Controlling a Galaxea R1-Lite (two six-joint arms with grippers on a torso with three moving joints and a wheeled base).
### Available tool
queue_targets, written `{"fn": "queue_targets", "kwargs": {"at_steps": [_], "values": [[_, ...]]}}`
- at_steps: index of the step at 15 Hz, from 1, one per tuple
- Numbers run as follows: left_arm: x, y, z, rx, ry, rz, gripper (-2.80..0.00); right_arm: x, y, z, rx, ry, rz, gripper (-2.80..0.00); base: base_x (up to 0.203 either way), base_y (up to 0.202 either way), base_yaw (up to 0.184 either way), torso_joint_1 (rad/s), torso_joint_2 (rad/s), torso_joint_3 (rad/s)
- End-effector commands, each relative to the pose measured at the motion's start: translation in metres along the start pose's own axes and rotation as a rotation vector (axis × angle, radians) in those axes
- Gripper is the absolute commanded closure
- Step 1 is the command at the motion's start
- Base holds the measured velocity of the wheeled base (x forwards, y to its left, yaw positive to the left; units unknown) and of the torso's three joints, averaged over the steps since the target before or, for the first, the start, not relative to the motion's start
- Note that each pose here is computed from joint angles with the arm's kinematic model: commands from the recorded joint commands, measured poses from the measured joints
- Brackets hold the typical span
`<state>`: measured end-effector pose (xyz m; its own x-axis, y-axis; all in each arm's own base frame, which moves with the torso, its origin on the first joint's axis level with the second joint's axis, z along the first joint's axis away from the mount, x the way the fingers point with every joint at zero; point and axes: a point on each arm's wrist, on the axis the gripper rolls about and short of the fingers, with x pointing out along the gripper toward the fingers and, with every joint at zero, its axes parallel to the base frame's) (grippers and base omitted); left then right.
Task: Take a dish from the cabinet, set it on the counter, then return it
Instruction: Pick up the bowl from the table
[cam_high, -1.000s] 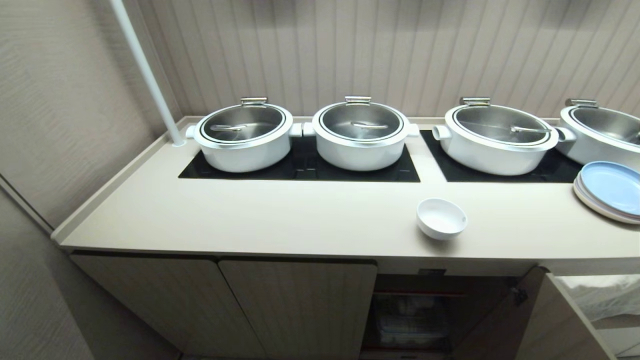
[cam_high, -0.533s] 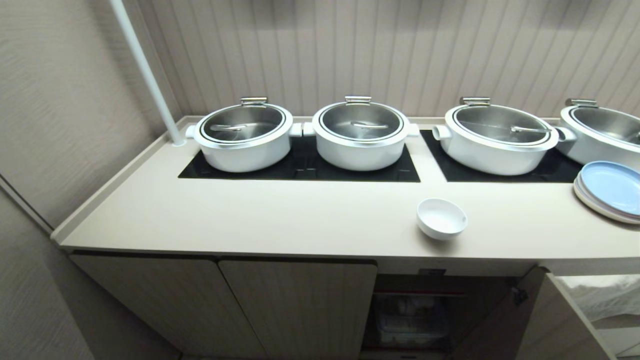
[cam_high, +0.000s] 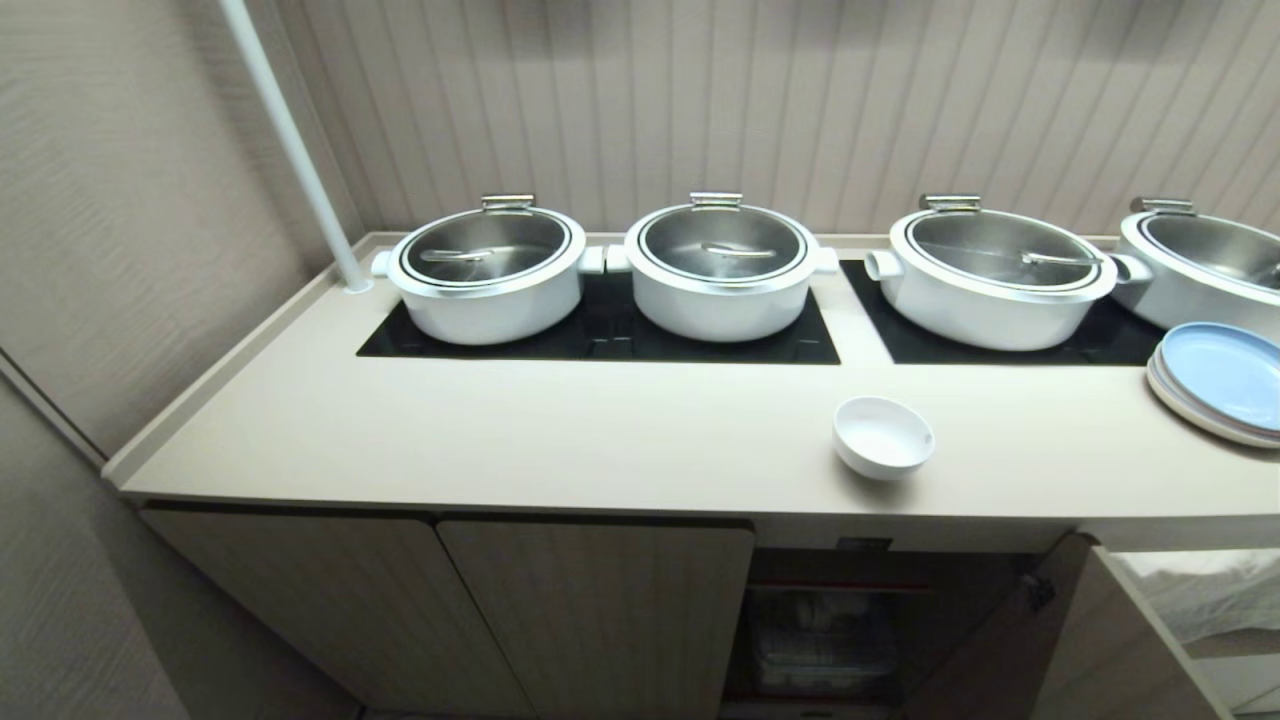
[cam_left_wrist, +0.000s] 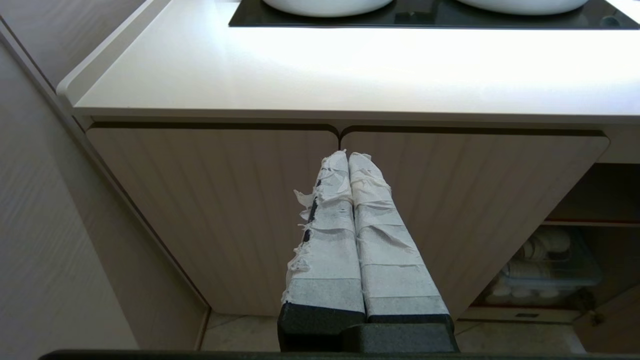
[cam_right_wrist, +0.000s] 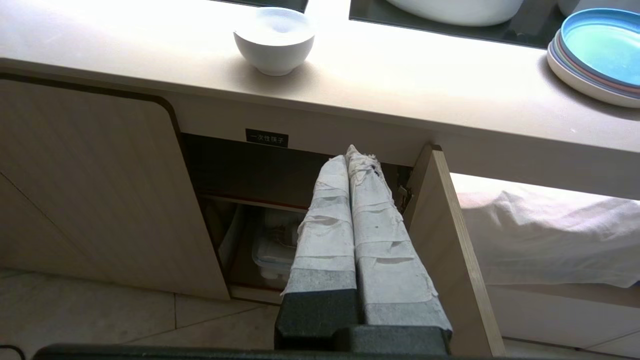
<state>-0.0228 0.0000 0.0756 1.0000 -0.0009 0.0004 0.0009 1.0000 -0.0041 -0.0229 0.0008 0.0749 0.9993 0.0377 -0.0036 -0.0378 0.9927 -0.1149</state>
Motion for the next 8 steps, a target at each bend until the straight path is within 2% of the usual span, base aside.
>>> {"fn": "queue_targets", "kwargs": {"at_steps": [1, 8], "values": [[0.0, 0.0, -0.0001, 0.0, 0.0, 0.001, 0.0, 0.0001, 0.0, 0.0001, 0.005, 0.001, -0.001, 0.0, 0.0, 0.0, 0.0, 0.0, 0.0, 0.0], [0.0, 0.0, -0.0001, 0.0, 0.0, 0.001, 0.0, 0.0001, 0.0, 0.0001, 0.011, 0.001, 0.001, 0.0, 0.0, 0.0, 0.0, 0.0, 0.0, 0.0]]}}
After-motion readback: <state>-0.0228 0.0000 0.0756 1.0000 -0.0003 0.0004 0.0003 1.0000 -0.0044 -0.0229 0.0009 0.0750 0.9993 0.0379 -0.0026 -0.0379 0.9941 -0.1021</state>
